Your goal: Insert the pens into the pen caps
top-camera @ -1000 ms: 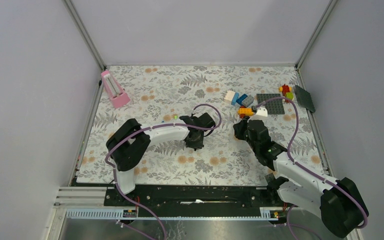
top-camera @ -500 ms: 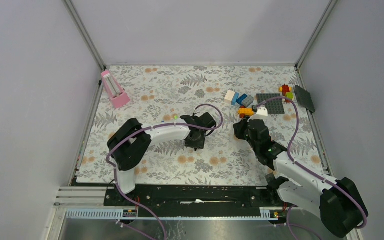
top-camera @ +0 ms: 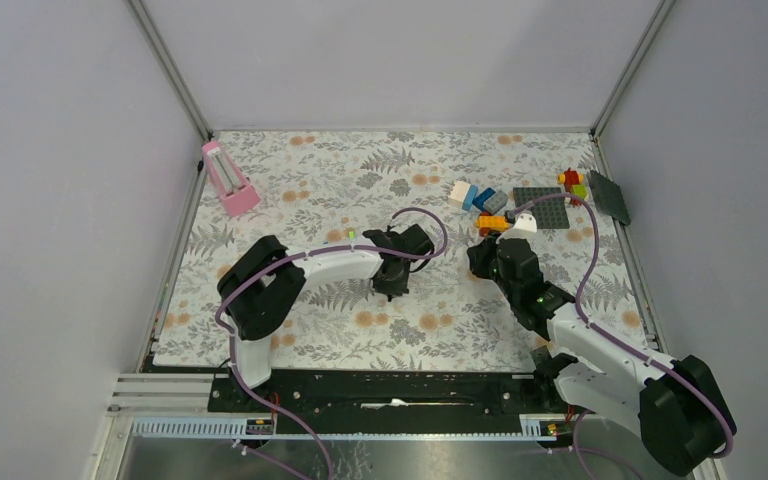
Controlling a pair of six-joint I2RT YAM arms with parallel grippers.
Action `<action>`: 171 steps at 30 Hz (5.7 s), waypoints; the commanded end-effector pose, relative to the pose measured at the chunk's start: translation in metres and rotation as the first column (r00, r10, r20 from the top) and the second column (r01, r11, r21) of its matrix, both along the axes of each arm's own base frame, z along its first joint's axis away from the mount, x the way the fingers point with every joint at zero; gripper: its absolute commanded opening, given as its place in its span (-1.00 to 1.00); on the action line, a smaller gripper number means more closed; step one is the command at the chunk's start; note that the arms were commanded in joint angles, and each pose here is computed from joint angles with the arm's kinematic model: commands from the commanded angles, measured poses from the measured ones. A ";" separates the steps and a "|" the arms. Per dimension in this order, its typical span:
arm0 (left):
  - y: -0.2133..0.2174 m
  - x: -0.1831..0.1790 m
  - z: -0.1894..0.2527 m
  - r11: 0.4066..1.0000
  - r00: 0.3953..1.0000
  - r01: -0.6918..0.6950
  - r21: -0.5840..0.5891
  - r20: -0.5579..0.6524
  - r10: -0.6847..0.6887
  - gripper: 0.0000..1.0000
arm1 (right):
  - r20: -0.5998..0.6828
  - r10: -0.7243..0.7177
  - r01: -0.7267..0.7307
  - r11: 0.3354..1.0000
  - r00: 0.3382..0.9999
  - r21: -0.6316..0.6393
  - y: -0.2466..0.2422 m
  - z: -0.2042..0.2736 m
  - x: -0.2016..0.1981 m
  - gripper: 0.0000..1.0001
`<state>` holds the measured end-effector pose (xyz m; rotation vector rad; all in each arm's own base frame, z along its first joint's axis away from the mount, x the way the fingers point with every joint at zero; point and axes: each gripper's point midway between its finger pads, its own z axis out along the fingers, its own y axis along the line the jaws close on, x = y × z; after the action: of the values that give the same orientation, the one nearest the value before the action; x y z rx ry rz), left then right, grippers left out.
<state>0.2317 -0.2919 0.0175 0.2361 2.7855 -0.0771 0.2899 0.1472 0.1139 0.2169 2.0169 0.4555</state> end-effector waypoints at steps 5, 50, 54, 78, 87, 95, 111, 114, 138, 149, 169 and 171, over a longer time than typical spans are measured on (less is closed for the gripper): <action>0.001 0.003 0.017 0.999 0.998 -0.012 -0.044 0.066 0.015 -1.00 | 0.041 0.071 -0.073 0.996 0.997 0.050 0.011 0.009 0.003 -1.00; 0.120 0.011 0.350 0.310 0.690 0.442 -0.842 0.540 0.482 -1.00 | 0.389 0.763 -0.842 0.535 0.516 0.066 0.274 0.191 -0.082 -1.00; 0.122 0.007 0.352 0.329 0.676 0.451 -0.830 0.558 0.481 -1.00 | 0.388 0.763 -0.842 0.536 0.517 0.066 0.275 0.191 -0.083 -1.00; 0.127 0.003 0.343 0.380 0.668 0.429 -0.820 0.571 0.477 -1.00 | 0.413 0.747 -0.832 0.552 0.522 0.053 0.274 0.201 -0.083 -1.00; 0.125 0.000 0.347 0.356 0.679 0.437 -0.826 0.563 0.472 -1.00 | 0.431 0.736 -0.826 0.563 0.523 0.041 0.276 0.205 -0.080 -1.00; 0.123 -0.002 0.347 0.342 0.688 0.439 -0.831 0.556 0.466 -1.00 | 0.434 0.731 -0.821 0.570 0.526 0.034 0.277 0.206 -0.076 -1.00; 0.123 -0.004 0.350 0.324 0.692 0.443 -0.836 0.548 0.469 -1.00 | 0.448 0.720 -0.815 0.578 0.531 0.036 0.281 0.207 -0.072 -1.00; 0.123 -0.004 0.350 0.322 0.692 0.445 -0.836 0.549 0.468 -1.00 | 0.454 0.711 -0.810 0.585 0.536 0.041 0.281 0.210 -0.070 -1.00; 0.119 -0.007 0.346 0.273 0.690 0.479 -0.834 0.550 0.470 -1.00 | 0.454 0.600 -0.721 0.675 0.659 0.154 0.277 0.220 -0.050 -1.00; 0.117 -0.012 0.340 0.254 0.692 0.501 -0.827 0.559 0.457 -1.00 | 0.472 0.625 -0.748 0.652 0.622 0.123 0.282 0.225 -0.053 -1.00; 0.099 -0.074 0.370 0.054 0.620 0.745 -0.665 0.720 0.312 -1.00 | 0.739 0.643 -0.980 0.117 0.200 0.163 0.253 0.307 -0.124 -1.00; 0.099 -0.075 0.367 0.051 0.624 0.744 -0.666 0.720 0.303 -1.00 | 0.757 0.627 -0.983 0.090 0.183 0.163 0.249 0.314 -0.126 -1.00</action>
<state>0.1856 -0.1749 0.4037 0.1068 1.1218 -1.4969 0.1689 0.4179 0.3580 -0.7701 1.3905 1.7516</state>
